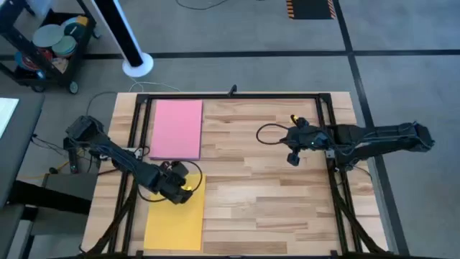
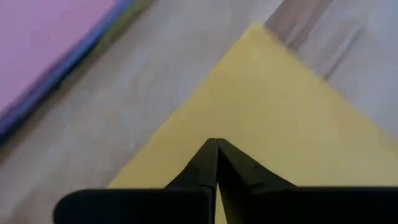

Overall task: Organize paper
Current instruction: Put the yellow paper to the bottom left of the table, then put the pink paper to the top center of the table

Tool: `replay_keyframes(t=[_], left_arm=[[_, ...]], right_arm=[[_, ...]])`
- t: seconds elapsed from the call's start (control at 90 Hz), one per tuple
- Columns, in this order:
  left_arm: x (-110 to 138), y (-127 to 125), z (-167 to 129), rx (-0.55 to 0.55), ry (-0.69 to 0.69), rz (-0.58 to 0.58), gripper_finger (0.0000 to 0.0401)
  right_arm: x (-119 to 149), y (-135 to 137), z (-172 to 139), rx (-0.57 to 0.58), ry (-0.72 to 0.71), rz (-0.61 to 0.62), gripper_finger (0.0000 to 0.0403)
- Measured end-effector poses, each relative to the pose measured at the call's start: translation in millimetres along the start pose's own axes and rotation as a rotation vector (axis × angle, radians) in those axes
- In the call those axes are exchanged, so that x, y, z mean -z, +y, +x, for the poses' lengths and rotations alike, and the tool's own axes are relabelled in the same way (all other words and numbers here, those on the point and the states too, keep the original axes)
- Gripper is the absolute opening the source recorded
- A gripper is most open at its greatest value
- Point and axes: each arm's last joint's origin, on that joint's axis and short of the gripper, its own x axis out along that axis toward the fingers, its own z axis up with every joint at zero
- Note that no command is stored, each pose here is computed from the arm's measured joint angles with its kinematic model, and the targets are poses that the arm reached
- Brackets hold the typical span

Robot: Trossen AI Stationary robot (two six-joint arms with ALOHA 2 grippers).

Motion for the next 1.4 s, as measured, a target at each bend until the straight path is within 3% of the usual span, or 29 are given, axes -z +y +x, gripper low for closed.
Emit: replay_keyframes(t=[0.233,0.567,0.833,1.056,1.256,1.4], left_arm=[[-16,19,-9,-0.064,-0.009,0.124,0.0000],[-37,36,12,-0.205,0.021,0.328,0.0001],[-48,49,29,-0.291,0.072,0.379,0.0063],[-41,57,45,-0.312,0.183,0.430,0.0108],[-45,63,51,-0.377,0.175,0.419,0.0111],[-49,68,53,-0.390,0.188,0.421,0.0085]], right_arm=[[-1,0,0,-0.004,-0.007,0.017,0.0000],[-1,0,0,-0.003,-0.006,0.012,0.0000],[-1,0,0,-0.002,-0.004,0.008,0.0000],[0,0,0,-0.001,-0.001,0.001,0.0000],[0,0,1,-0.001,-0.002,0.001,0.0000],[-1,0,1,-0.001,-0.004,0.001,0.0000]])
